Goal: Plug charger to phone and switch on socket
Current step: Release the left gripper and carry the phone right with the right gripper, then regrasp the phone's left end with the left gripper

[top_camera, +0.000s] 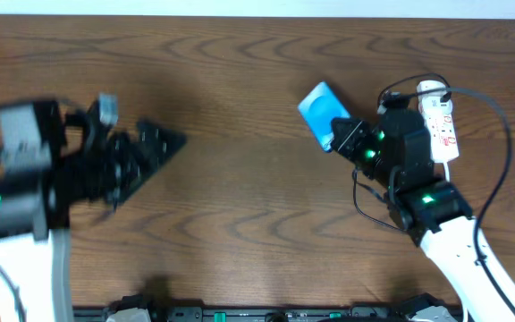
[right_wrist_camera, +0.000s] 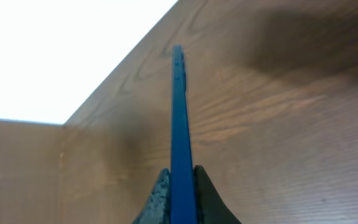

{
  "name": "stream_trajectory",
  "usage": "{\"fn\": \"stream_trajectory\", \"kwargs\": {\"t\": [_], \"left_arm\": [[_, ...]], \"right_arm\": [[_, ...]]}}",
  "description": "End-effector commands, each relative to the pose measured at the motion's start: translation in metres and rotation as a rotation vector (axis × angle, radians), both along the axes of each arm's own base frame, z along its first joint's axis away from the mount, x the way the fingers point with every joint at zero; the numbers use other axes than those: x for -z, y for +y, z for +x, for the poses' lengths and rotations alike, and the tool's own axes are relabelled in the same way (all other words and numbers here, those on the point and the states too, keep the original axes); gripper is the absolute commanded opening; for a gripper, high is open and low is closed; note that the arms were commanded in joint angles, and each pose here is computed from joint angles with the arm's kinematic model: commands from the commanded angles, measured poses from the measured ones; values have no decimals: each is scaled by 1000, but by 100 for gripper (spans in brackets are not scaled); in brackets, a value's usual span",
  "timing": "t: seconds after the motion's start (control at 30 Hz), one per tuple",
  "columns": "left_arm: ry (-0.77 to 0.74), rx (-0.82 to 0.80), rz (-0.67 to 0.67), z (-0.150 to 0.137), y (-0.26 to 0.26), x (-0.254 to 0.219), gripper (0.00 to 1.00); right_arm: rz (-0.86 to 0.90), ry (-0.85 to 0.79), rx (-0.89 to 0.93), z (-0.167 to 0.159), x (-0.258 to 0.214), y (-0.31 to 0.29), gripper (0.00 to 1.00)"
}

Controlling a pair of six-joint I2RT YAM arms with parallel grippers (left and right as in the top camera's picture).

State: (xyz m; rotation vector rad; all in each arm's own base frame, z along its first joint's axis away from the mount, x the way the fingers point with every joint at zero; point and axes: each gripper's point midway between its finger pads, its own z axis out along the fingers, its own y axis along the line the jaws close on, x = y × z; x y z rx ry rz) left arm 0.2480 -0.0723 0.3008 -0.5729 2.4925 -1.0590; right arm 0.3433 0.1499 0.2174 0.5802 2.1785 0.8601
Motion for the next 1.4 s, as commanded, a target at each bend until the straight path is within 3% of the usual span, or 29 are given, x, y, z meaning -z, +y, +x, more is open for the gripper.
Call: {"fn": "stream_trajectory", "kwargs": {"t": [0.0,0.1,0.23,0.4,0.5,0.77,1.03,1.37], "left_arm": [[-6,-157,399,-48,55,14,98],[-35,-204,458,-76,61,15,98],[-109,-294,413,-86,59,21,98],[-127,-439,299,-69,62,52,98],[-99,-510,160,-45,58,79,98],[-93,-403,-357,29,9,108,98],[-53,-166,-528,62,-54,108,98],[-19,-19,-624,68,-118,110,98]], "right_arm": [[158,-36,-200,-16,20,30,1],[257,-94,-251,-21,23,40,1],[358,-141,-239,-24,21,42,1],[418,-151,-222,-24,17,42,1],[422,-156,-226,-24,15,42,1],[454,-128,-223,-26,15,44,1],[506,-81,-193,-25,17,44,1],[555,-30,-189,-32,17,58,1]]}}
